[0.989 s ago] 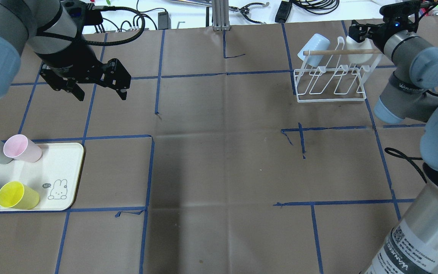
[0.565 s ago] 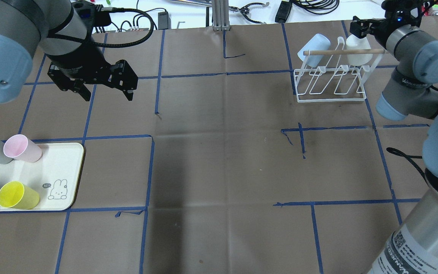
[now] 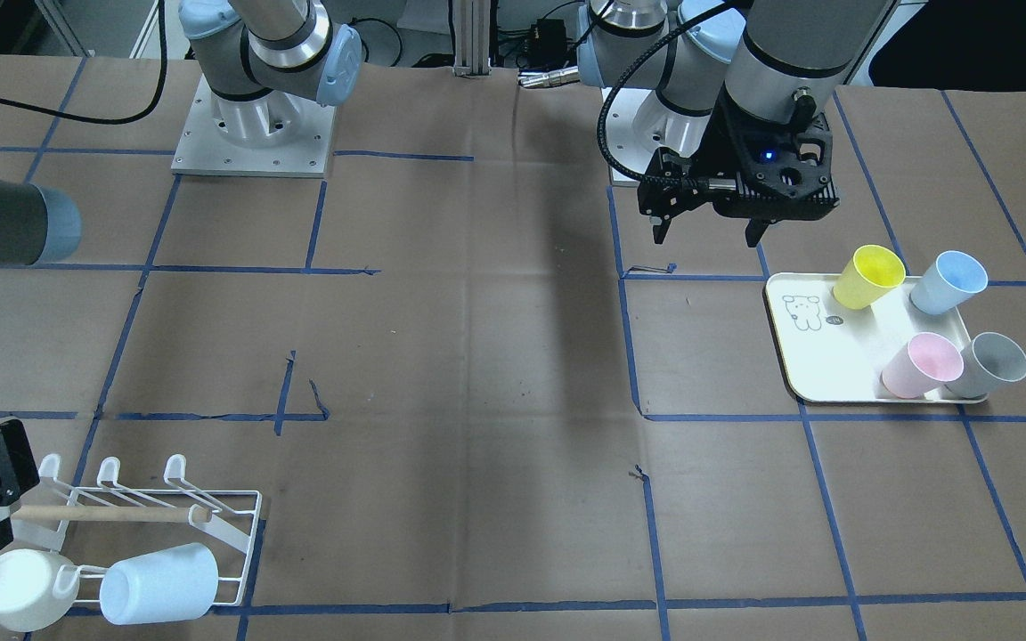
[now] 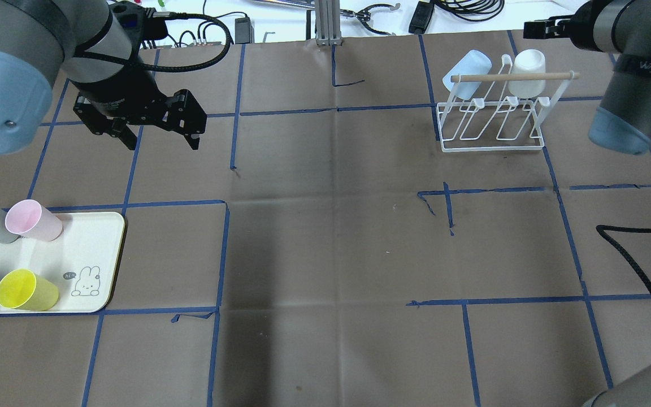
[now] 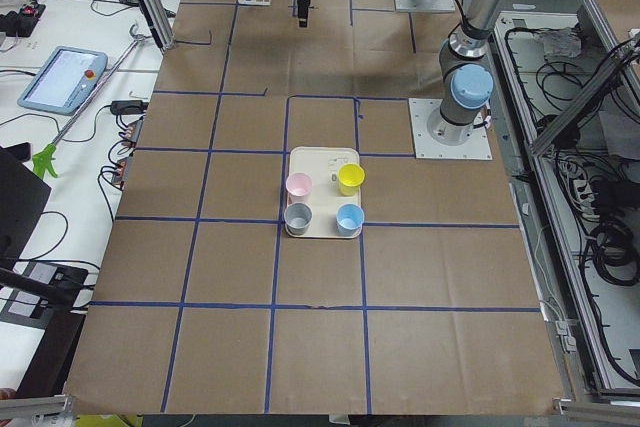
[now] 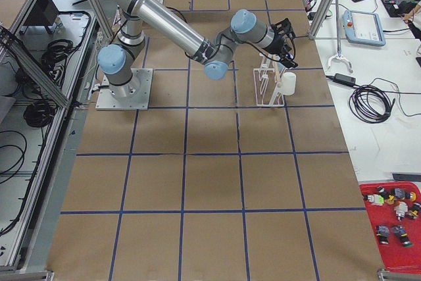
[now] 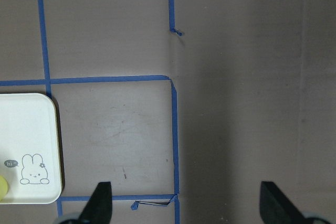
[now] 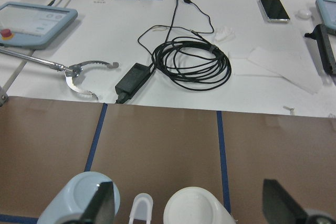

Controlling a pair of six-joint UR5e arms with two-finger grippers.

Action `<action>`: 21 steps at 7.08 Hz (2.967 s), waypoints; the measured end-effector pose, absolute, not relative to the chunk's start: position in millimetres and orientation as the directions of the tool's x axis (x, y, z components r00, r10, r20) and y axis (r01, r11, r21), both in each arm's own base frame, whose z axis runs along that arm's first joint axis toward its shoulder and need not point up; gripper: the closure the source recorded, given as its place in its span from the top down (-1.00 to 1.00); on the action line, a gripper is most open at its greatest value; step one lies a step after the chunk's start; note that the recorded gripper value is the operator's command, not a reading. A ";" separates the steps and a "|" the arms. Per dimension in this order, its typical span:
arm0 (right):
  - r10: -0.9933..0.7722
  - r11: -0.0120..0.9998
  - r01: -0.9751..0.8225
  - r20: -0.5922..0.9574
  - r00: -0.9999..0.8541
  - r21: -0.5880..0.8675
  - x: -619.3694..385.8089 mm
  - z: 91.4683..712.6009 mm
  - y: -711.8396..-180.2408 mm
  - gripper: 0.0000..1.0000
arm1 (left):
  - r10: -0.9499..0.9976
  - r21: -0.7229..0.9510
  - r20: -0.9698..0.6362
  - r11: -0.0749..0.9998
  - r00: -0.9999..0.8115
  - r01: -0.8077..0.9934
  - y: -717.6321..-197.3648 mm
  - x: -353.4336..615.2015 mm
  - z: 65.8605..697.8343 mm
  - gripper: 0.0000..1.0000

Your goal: Transfer IKEA cup to right arm and place on rack

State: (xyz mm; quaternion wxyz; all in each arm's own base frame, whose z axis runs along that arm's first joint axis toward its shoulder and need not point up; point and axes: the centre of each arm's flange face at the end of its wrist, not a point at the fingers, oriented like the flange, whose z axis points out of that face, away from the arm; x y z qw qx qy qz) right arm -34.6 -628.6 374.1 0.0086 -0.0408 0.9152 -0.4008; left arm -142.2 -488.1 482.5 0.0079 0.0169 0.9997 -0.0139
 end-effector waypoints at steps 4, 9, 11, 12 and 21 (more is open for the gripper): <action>-0.106 0.900 -0.084 -0.028 -0.994 -0.428 66.1 415.6 -570.8 0.99 | 0.035 -0.028 -0.016 0.999 -0.999 0.035 -488.1 -142.2 482.4 0.99; -0.156 0.982 -0.143 -0.103 -0.982 -0.123 124.5 456.3 -513.7 0.99 | 0.033 -0.026 -0.016 0.999 -0.999 0.033 -487.7 -141.5 482.3 0.99; -0.197 0.980 -0.196 -0.116 -0.974 -0.021 154.4 465.5 -488.2 0.99 | 0.032 -0.026 -0.016 0.999 -0.999 0.032 -487.6 -141.6 482.0 0.99; -0.188 0.982 -0.188 -0.091 -0.978 -0.014 157.6 477.3 -469.8 0.99 | 0.033 -0.025 -0.016 0.999 -0.999 0.033 -487.7 -141.7 481.9 0.99; -0.084 0.996 -0.083 -0.011 -0.996 -0.043 150.6 473.3 -426.0 0.99 | 0.034 -0.028 -0.016 0.999 -0.999 0.034 -486.2 -141.4 482.6 0.99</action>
